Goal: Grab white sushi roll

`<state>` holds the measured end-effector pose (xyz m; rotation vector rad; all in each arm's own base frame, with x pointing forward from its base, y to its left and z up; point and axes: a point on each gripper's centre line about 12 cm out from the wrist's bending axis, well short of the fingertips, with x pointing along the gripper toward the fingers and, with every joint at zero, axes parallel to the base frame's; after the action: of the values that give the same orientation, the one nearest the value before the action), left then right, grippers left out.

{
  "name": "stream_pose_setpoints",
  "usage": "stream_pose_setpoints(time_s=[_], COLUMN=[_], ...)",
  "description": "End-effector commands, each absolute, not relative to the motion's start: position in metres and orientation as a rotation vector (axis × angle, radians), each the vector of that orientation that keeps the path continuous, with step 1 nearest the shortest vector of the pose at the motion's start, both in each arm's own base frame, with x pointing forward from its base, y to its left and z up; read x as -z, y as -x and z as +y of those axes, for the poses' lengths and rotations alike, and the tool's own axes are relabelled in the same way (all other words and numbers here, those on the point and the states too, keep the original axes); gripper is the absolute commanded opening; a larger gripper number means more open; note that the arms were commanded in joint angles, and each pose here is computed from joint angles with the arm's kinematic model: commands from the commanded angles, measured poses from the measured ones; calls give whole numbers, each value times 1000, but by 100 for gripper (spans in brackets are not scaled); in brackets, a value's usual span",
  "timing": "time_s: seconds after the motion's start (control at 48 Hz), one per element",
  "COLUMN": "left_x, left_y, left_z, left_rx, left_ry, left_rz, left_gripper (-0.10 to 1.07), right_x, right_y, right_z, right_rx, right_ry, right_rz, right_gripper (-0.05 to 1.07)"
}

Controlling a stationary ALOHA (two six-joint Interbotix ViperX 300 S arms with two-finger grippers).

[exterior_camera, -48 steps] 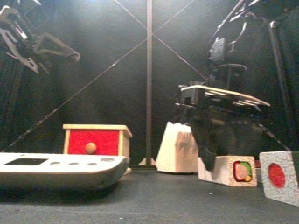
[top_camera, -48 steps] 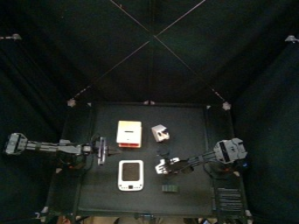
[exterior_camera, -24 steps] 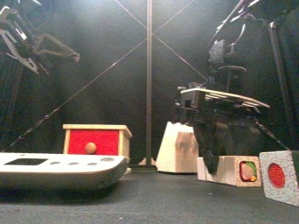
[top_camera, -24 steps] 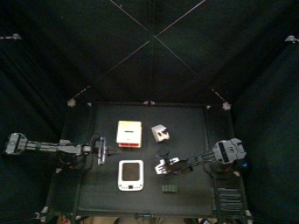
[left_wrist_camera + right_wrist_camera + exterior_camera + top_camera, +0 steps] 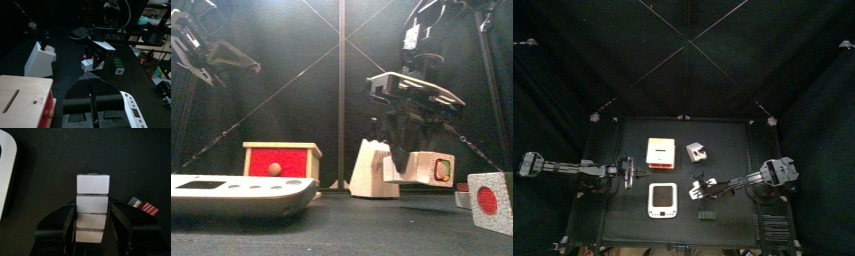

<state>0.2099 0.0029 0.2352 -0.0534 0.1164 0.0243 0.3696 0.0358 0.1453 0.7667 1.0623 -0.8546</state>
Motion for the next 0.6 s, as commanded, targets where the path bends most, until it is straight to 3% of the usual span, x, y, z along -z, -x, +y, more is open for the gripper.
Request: stream_pose_setpoints(time_s=[0.0,0.583], left_x=[-240,-238], left_y=[-211,-209], left_z=[5,18], left_rx=[-34,-96], left_ry=[54,53], left_rz=[99,105], left_gripper=[0,0], right_x=[-165,-166], right_y=[-374,-375], right_z=[35,34], right_rx=[825,820], right_ry=[-792,-810], right_rz=[1016,1005], right_gripper=[56,56])
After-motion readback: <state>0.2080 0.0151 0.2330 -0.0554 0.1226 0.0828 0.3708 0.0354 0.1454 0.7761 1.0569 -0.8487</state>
